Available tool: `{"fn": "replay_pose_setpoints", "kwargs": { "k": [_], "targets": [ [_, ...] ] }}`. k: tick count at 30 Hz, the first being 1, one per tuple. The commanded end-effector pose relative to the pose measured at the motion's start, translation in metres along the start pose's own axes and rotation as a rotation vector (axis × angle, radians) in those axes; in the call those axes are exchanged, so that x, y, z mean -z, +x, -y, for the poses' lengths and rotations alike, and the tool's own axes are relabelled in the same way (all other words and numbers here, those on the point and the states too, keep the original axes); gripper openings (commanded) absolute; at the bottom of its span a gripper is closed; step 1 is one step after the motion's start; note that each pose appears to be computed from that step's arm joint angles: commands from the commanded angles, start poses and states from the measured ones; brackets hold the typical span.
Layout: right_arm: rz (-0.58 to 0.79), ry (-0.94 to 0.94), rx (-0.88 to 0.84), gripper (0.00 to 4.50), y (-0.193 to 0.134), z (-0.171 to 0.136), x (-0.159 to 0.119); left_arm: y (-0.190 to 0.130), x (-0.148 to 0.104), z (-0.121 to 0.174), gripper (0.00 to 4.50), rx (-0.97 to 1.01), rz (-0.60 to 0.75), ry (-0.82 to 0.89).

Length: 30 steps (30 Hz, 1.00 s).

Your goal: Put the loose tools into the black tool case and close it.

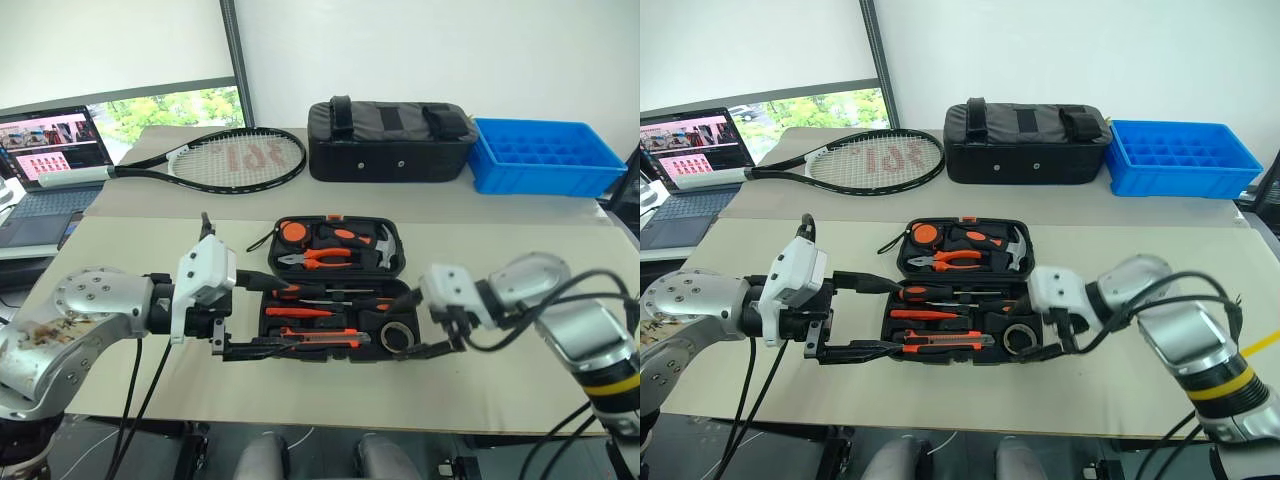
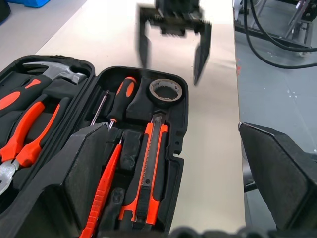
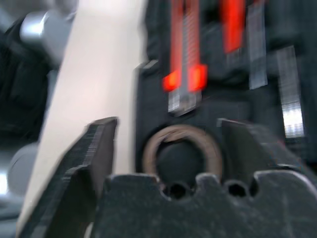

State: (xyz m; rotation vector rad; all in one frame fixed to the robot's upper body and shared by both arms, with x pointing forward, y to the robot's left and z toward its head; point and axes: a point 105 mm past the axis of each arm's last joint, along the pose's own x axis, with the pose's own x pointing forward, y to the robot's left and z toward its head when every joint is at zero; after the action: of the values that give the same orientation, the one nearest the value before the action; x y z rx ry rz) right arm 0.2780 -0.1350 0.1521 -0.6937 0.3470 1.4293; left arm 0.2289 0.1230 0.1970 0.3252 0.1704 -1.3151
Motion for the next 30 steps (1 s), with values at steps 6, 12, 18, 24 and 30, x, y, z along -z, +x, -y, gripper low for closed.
{"fn": "replay_pose_setpoints", "kwargs": {
  "k": [6, 12, 18, 24, 30],
  "targets": [
    [0.121, 0.371, 0.462, 4.40, -0.025, 0.093, 0.034, -0.010, 0.030, -0.068, 4.50, -0.287, 0.134, -0.164],
    [0.207, 0.712, 0.513, 4.40, -0.021, 0.118, 0.052, -0.017, 0.046, -0.122, 4.50, -0.377, 0.199, -0.305],
    [0.189, 0.834, 0.525, 3.38, -0.018, 0.124, 0.063, 0.001, 0.054, -0.149, 4.50, -0.390, 0.209, -0.337],
    [0.178, 0.870, 0.483, 1.30, -0.013, 0.119, 0.066, 0.005, 0.072, -0.161, 4.50, -0.412, 0.158, -0.419],
    [0.240, 0.921, 0.465, 0.06, -0.009, 0.118, 0.060, 0.013, 0.083, -0.166, 4.50, -0.390, 0.133, -0.527]
  ]
}}
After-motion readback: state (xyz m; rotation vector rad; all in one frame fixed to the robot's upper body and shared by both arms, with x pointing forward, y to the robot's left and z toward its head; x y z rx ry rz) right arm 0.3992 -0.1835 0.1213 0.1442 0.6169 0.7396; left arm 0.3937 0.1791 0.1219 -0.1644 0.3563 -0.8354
